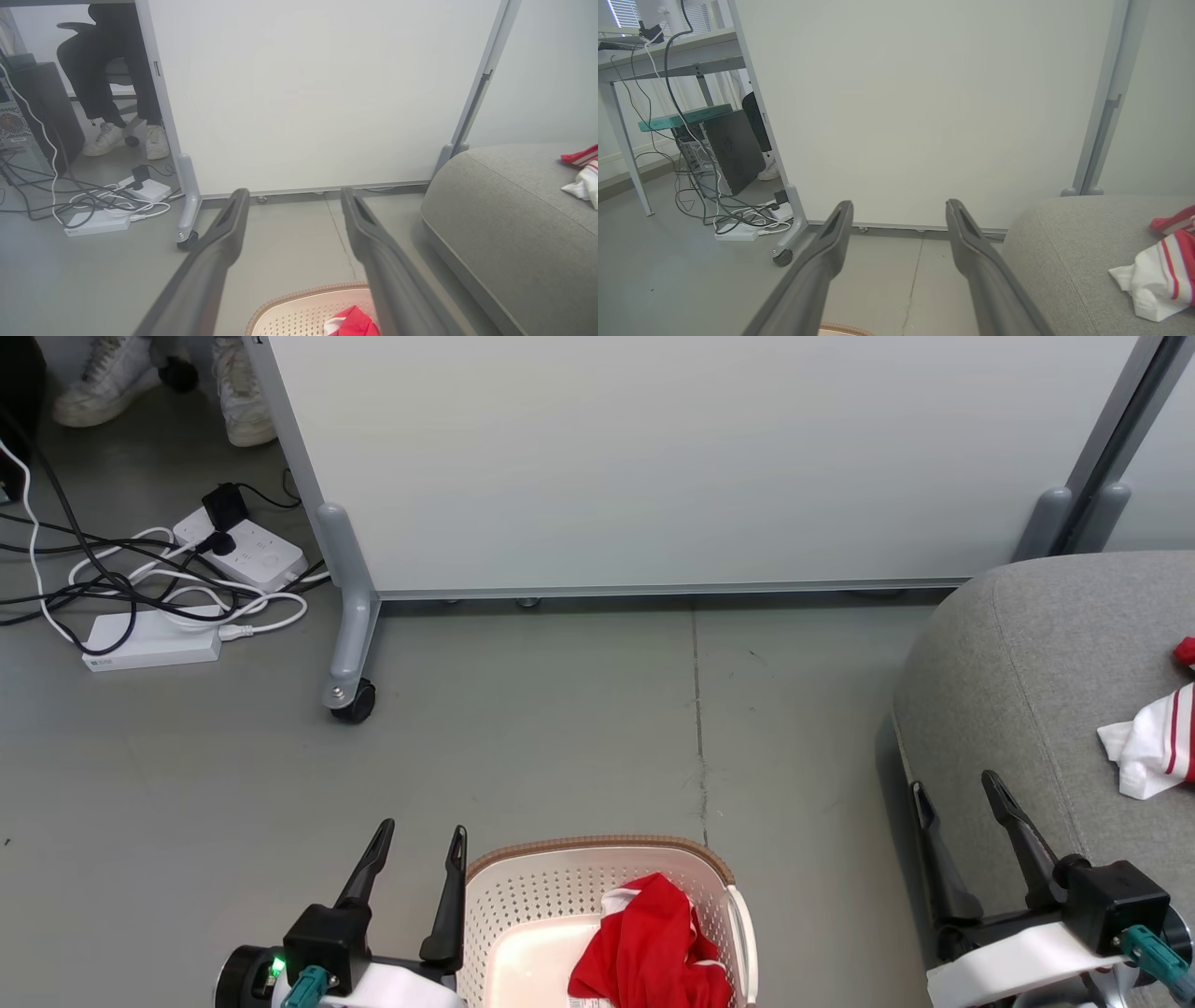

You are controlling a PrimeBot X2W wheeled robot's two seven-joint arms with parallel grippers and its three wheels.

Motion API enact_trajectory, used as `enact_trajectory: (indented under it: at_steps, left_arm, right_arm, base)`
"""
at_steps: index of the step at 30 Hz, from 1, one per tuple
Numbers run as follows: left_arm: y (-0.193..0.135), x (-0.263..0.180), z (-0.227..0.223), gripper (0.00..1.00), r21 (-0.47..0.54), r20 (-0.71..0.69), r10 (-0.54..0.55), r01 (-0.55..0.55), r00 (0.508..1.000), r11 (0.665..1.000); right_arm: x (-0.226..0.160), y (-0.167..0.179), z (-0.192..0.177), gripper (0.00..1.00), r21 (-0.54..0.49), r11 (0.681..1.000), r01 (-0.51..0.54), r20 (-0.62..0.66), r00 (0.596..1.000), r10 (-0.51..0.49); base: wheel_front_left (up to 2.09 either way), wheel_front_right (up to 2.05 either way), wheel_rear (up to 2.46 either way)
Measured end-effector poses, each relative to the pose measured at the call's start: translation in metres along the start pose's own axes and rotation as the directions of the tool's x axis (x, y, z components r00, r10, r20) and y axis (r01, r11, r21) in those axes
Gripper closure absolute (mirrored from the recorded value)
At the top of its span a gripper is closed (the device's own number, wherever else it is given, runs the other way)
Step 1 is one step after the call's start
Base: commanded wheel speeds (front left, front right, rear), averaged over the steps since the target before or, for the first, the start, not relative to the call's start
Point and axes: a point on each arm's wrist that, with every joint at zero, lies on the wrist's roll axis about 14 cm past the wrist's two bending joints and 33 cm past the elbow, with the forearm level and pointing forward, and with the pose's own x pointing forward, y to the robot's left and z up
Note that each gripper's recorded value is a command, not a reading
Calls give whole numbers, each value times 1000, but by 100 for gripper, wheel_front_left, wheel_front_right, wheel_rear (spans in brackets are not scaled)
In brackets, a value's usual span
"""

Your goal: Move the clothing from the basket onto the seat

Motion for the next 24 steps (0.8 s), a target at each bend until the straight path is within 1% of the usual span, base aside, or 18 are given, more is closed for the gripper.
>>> enact_trajectory:
  at_steps: [13, 24]
  left_arm:
    - [0, 1, -5, 0, -1, -15, 1, -1, 1000, 1000]
    - [-3, 2, -7, 0, 0, -21, -12, 12, 1000, 1000]
  right_arm:
    - [1, -1, -8, 0, 2, 1000, 5, -24, 1000, -5]
    - [0, -3, -8, 0, 2, 1000, 12, -23, 1000, -12]
  base:
    - [0, 0, 0]
    - [0, 0, 0]
